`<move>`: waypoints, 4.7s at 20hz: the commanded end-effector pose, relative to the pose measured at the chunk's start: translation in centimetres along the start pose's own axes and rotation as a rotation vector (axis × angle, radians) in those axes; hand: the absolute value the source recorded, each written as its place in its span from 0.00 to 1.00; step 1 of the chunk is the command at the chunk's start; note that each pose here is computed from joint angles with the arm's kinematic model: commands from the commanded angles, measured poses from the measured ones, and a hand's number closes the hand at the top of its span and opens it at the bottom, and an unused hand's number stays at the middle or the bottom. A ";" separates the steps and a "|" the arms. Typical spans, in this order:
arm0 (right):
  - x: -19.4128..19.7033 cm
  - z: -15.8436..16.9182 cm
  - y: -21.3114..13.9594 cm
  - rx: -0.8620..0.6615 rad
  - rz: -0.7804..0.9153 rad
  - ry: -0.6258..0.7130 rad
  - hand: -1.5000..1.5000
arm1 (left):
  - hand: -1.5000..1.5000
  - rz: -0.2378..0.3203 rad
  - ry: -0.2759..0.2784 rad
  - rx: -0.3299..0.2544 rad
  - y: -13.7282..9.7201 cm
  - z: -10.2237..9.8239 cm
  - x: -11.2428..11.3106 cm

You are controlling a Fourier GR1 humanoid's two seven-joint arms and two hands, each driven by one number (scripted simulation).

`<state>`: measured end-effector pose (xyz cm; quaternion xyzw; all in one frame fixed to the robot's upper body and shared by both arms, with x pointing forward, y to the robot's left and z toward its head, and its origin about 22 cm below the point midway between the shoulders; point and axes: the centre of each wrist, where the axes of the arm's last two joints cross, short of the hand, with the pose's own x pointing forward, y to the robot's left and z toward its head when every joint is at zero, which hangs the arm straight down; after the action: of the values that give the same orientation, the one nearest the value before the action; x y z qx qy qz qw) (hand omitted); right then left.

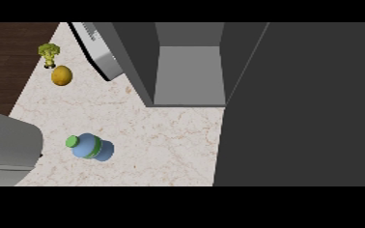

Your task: Pick up the bottled water, place it into the cabinet and close the cabinet

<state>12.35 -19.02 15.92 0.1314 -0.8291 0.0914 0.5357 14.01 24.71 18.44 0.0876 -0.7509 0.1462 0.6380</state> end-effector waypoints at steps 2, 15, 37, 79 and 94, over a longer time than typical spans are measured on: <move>2.7 0.9 1.4 -0.037 -0.007 -0.005 0.00 | 0.00 0.006 -0.058 0.023 0.0 3.0 2.9; 2.9 0.5 1.7 -0.030 0.002 -0.017 0.00 | 0.00 -0.060 0.000 0.027 1.0 2.2 2.2; 2.8 0.5 2.4 -0.021 0.039 -0.025 0.00 | 0.00 -0.133 0.077 0.046 0.8 -2.9 -6.4; 2.7 2.0 3.6 -0.008 0.025 -0.011 0.00 | 0.00 -0.172 0.212 0.059 3.3 -3.7 -27.7; 3.7 1.2 4.0 0.003 0.018 -0.019 0.00 | 0.00 -0.082 0.196 0.075 6.0 -2.4 -30.8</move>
<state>10.52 -15.02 16.44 0.1441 -0.8141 0.0897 0.5553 19.06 27.85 -11.76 0.1356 -0.6703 0.1412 0.7158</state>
